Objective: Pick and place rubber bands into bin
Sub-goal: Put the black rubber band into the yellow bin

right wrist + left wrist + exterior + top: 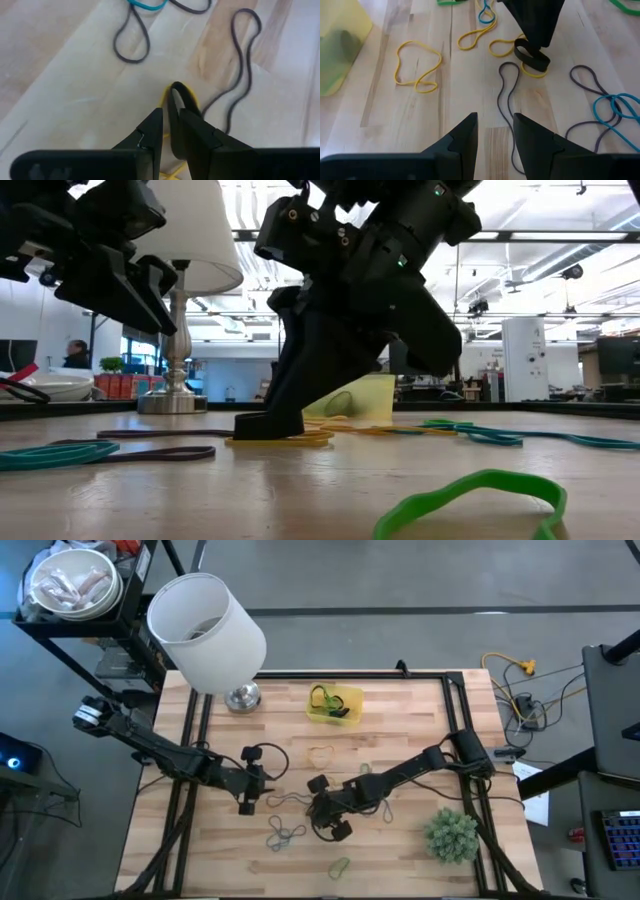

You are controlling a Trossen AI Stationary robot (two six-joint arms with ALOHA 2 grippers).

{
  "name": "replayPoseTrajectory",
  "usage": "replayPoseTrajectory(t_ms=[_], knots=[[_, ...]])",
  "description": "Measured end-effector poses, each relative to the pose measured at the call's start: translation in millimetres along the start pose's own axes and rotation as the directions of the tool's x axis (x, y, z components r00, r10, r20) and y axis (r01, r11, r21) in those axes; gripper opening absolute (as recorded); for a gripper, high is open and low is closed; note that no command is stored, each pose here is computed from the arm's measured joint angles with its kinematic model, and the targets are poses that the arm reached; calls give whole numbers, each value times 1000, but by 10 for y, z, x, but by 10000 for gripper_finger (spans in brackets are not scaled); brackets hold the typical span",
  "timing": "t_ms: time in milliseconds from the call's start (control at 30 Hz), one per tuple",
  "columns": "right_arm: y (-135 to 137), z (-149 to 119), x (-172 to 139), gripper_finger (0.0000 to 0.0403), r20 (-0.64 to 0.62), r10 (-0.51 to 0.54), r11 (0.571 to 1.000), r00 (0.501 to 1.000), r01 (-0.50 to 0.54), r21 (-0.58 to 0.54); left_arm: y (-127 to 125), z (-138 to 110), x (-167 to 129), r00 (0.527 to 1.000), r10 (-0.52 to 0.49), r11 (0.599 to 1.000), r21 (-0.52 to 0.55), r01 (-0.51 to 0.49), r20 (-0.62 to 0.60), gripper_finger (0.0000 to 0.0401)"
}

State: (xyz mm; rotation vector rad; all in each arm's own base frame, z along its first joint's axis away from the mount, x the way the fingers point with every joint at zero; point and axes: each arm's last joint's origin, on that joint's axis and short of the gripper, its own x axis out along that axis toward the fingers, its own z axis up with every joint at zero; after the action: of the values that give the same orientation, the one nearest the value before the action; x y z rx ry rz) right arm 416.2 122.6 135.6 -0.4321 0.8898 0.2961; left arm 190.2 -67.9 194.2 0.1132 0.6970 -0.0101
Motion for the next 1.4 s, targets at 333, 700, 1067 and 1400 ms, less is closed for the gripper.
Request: replayPoseTrajectory(t_ms=[333, 700, 1067, 1400], knots=[[-16, -8, 2, 59, -3, -4, 1000, 1000, 4, 5, 0, 0, 0, 1000, 0, 1000, 0, 0, 0, 109], [-101, -146, 135, 59, -67, 0, 997, 998, 5, 76, -1, 7, 1, 1000, -1, 1000, -3, 1, 8, 109], [-104, -91, 29, 11, -51, -13, 999, 999, 15, 44, 1, -28, 12, 1000, 1, 1000, 0, -1, -3, 109], [-78, 17, -301, 9, -84, -133, 991, 987, 135, 13, 2, -34, 13, 1000, 2, 1000, 1, -2, -4, 109]])
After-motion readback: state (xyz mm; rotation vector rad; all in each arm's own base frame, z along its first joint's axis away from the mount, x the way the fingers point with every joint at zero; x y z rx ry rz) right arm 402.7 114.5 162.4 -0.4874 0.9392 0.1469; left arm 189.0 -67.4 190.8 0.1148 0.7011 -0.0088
